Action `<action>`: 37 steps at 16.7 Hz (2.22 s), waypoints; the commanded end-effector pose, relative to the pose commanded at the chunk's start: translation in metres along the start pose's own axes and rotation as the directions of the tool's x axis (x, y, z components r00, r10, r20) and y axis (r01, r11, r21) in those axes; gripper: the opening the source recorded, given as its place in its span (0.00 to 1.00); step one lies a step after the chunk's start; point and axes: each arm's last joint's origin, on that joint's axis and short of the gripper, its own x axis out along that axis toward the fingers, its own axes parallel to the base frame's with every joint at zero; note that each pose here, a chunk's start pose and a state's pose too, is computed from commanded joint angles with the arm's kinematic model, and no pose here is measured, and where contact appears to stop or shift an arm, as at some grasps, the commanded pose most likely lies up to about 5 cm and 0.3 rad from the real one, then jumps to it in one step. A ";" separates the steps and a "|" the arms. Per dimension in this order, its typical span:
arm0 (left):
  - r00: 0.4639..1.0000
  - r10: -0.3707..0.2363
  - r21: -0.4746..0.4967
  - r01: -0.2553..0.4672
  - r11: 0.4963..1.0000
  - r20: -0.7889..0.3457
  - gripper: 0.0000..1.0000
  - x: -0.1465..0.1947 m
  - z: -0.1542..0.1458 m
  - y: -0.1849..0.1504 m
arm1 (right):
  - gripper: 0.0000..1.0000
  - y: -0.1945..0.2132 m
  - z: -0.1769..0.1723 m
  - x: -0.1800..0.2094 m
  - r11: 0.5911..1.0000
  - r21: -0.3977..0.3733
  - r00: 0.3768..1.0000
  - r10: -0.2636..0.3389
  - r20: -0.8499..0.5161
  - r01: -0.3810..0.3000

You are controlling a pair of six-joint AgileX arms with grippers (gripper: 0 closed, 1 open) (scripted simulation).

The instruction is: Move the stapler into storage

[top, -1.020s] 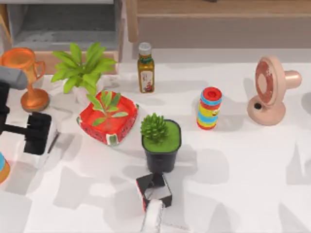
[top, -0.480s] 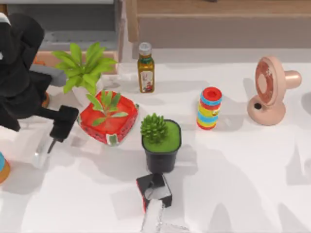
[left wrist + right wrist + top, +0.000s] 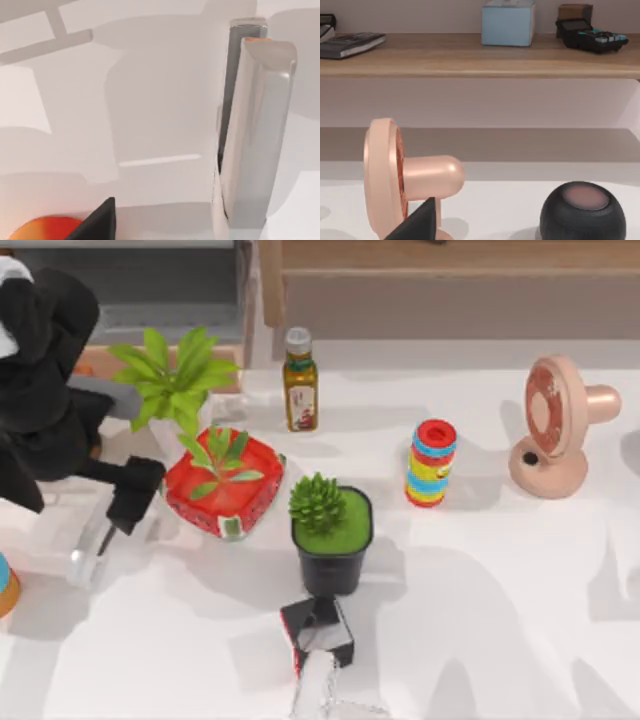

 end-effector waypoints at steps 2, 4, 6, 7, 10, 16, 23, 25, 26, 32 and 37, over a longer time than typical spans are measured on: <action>1.000 0.000 0.000 0.000 1.000 -0.001 1.00 0.001 -0.001 -0.002 | 1.00 0.000 0.000 0.000 1.000 0.000 1.000 0.000 0.000 0.000; 1.000 -0.001 0.000 0.001 1.000 -0.002 1.00 0.005 -0.004 -0.006 | 1.00 0.000 0.000 0.000 1.000 0.000 1.000 0.000 0.000 0.000; 1.000 -0.002 0.001 0.002 1.000 -0.003 1.00 0.013 -0.006 -0.009 | 1.00 0.000 0.000 0.000 1.000 0.000 1.000 0.000 0.000 0.000; 1.000 -0.002 0.000 0.002 1.000 -0.004 1.00 0.018 -0.006 -0.009 | 1.00 0.000 0.000 0.000 1.000 0.000 1.000 0.000 0.000 0.000; 1.000 -0.001 -0.001 0.001 1.000 -0.008 1.00 0.036 -0.005 -0.006 | 1.00 0.000 0.000 0.000 1.000 0.000 1.000 0.000 0.000 0.000; 1.000 0.000 -0.001 0.000 1.000 -0.002 1.00 0.050 0.000 0.000 | 1.00 0.000 0.000 0.000 1.000 0.000 1.000 0.000 0.000 0.000; 1.000 0.000 -0.001 0.000 1.000 -0.002 0.55 0.050 0.000 0.000 | 1.00 0.000 0.000 0.000 1.000 0.000 1.000 0.000 0.000 0.000; 1.000 0.000 -0.001 0.000 1.000 -0.002 0.40 0.050 0.000 0.000 | 1.00 0.000 0.000 0.000 1.000 0.000 1.000 0.000 0.000 0.000; 1.000 0.000 -0.001 0.000 1.000 -0.002 0.32 0.050 0.000 0.000 | 1.00 0.000 0.000 0.000 1.000 0.000 1.000 0.000 0.000 0.000; 1.000 0.000 -0.001 0.000 1.000 -0.002 0.00 0.050 0.000 0.000 | 1.00 0.000 0.000 0.000 1.000 0.000 1.000 0.000 0.000 0.000; 1.000 0.000 -0.001 0.000 1.000 -0.002 0.00 0.050 0.000 0.000 | 1.00 0.000 0.000 0.000 1.000 0.000 1.000 0.000 0.000 0.000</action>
